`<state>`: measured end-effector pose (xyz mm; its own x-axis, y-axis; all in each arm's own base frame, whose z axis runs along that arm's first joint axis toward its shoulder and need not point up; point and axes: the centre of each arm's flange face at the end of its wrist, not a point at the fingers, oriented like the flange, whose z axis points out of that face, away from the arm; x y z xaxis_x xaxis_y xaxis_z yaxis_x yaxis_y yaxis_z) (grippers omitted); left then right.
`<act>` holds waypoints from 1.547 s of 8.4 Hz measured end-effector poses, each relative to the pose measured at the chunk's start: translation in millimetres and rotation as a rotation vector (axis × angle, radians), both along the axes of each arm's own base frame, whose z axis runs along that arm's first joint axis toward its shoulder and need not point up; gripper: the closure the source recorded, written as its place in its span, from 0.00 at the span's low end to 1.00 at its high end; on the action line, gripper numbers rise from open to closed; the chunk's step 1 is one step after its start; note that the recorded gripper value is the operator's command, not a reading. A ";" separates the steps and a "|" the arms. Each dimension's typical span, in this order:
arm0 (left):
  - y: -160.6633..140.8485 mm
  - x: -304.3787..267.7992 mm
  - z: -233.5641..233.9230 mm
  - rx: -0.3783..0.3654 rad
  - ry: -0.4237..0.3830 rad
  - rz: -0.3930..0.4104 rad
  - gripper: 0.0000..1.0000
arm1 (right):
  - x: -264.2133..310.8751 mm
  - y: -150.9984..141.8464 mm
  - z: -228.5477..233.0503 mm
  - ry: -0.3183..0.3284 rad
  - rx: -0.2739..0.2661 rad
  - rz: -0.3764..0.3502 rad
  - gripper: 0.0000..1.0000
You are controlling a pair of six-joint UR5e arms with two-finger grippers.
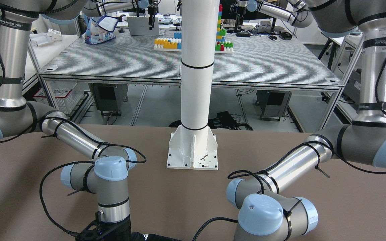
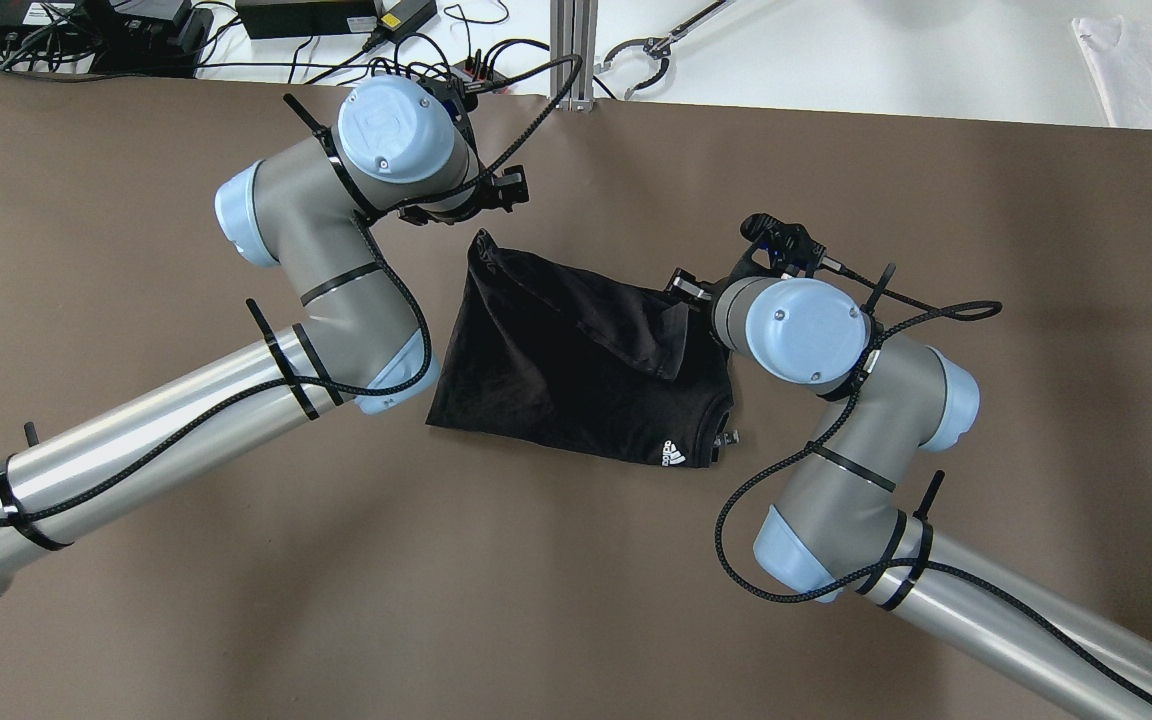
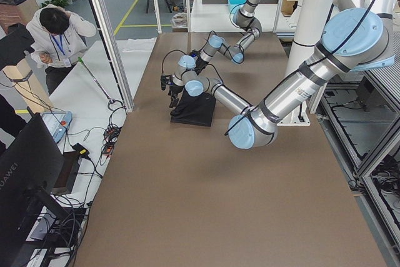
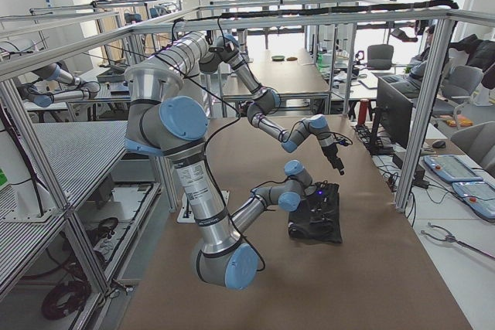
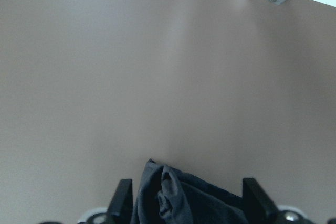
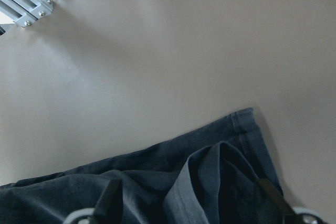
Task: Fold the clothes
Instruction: 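Lay the folded edge down on the far side with both grippers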
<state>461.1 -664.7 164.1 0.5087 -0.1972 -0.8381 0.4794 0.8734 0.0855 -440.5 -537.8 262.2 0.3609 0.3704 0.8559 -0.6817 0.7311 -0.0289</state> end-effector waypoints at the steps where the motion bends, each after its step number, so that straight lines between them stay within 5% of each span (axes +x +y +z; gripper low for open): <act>1: -0.7 -3.6 -0.5 -0.001 0.006 0.003 0.00 | -5.8 7.7 -3.9 -0.042 -0.035 0.016 0.33; 3: -1.5 -6.1 2.2 -0.003 0.006 0.004 0.00 | -38.9 35.3 -4.2 -0.084 -0.086 0.028 0.34; 7: -1.8 -7.1 8.9 -0.008 0.000 0.003 0.00 | -90.8 65.3 19.7 -0.024 -0.081 0.069 0.42; 8: -1.8 -7.1 12.2 -0.008 -0.004 0.004 0.00 | -95.4 65.9 22.9 -0.016 -0.082 0.070 0.56; 9: -1.9 -7.2 13.3 -0.008 -0.006 0.005 0.00 | -98.2 65.4 24.3 -0.012 -0.084 0.070 0.94; 13: -2.0 -7.3 14.6 -0.007 -0.009 0.005 0.00 | -95.4 56.6 21.2 0.001 -0.067 0.070 1.00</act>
